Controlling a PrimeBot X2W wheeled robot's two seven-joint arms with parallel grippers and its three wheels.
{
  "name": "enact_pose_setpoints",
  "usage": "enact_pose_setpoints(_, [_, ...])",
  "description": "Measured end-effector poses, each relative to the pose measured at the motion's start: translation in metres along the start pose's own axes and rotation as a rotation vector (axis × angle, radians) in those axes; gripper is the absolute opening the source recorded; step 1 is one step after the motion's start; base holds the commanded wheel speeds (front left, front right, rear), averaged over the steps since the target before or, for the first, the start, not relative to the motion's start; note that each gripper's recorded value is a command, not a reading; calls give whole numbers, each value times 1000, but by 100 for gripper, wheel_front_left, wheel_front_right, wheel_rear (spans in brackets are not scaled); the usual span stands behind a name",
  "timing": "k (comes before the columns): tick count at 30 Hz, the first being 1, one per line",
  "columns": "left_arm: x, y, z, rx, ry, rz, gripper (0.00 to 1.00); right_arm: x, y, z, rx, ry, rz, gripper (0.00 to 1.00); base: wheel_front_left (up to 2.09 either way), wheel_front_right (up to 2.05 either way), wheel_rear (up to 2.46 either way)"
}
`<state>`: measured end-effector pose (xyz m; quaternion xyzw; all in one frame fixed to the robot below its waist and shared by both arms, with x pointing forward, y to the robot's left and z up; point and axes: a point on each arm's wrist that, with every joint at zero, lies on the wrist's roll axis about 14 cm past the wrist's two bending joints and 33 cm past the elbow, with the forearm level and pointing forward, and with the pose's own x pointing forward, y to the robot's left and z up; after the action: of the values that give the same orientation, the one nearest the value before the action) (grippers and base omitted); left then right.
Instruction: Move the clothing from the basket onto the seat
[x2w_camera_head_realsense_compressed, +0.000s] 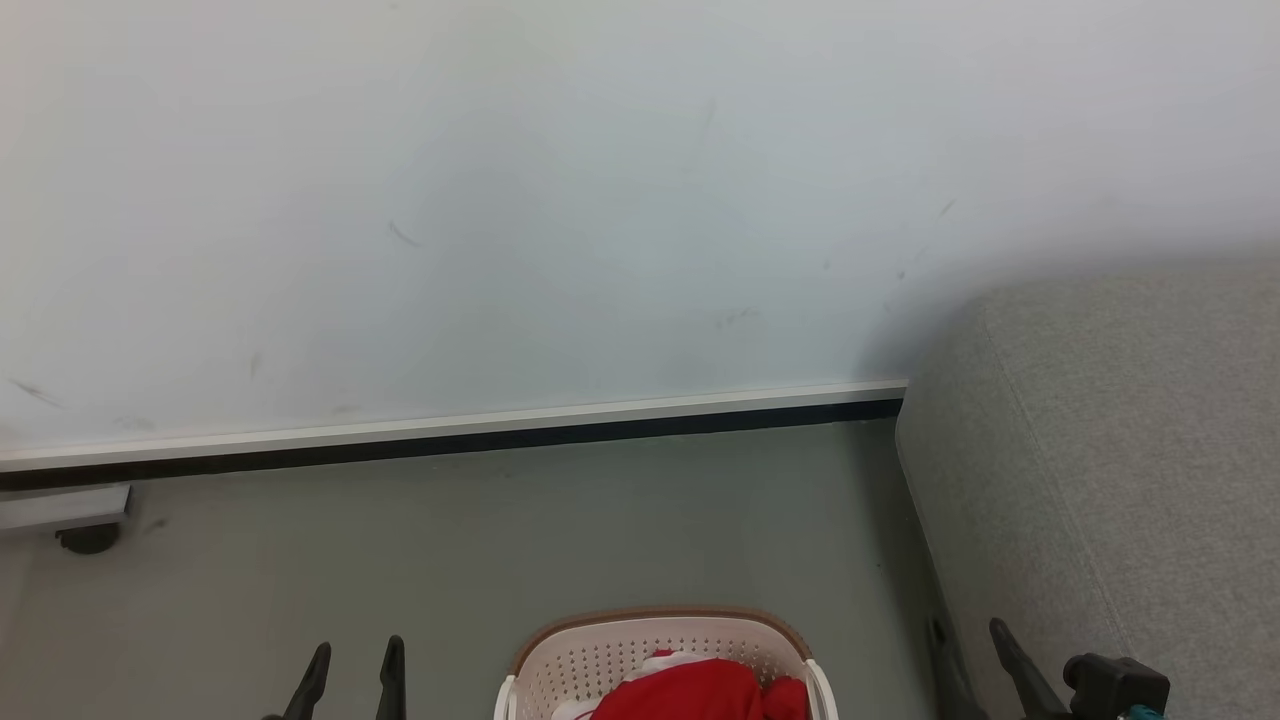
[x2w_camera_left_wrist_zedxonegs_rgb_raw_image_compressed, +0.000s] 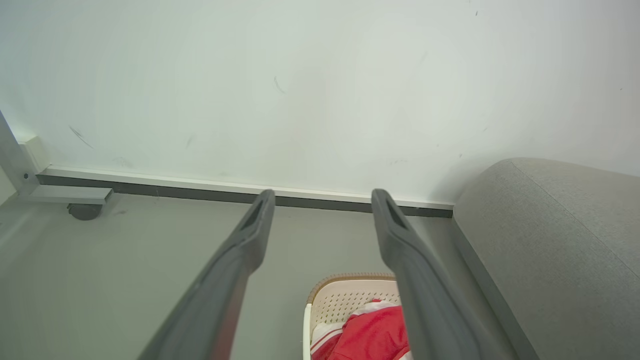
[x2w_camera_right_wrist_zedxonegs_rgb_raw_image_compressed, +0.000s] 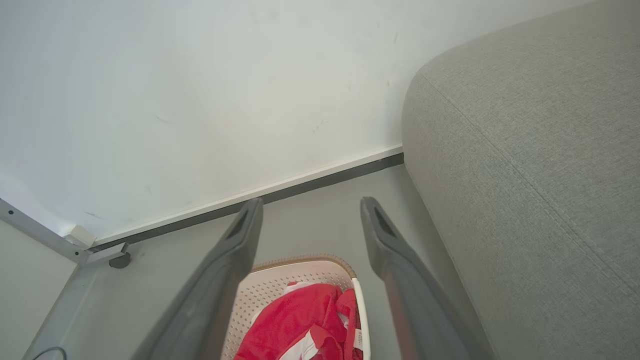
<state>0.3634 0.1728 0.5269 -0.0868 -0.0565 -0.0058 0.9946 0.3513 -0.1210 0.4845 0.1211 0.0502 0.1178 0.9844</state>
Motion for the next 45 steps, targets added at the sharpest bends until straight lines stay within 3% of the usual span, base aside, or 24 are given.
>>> enact_pose_setpoints(21, [-6, -3, 2, 126, -30, -14, 100, 1, 8, -2, -146, 11, 19, 100, 0, 0, 0])
enact_pose_setpoints(45, [-6, 2, -4, 100, -12, 9, 100, 1, 8, -4, -151, 18, 19, 100, 0, 0, 0])
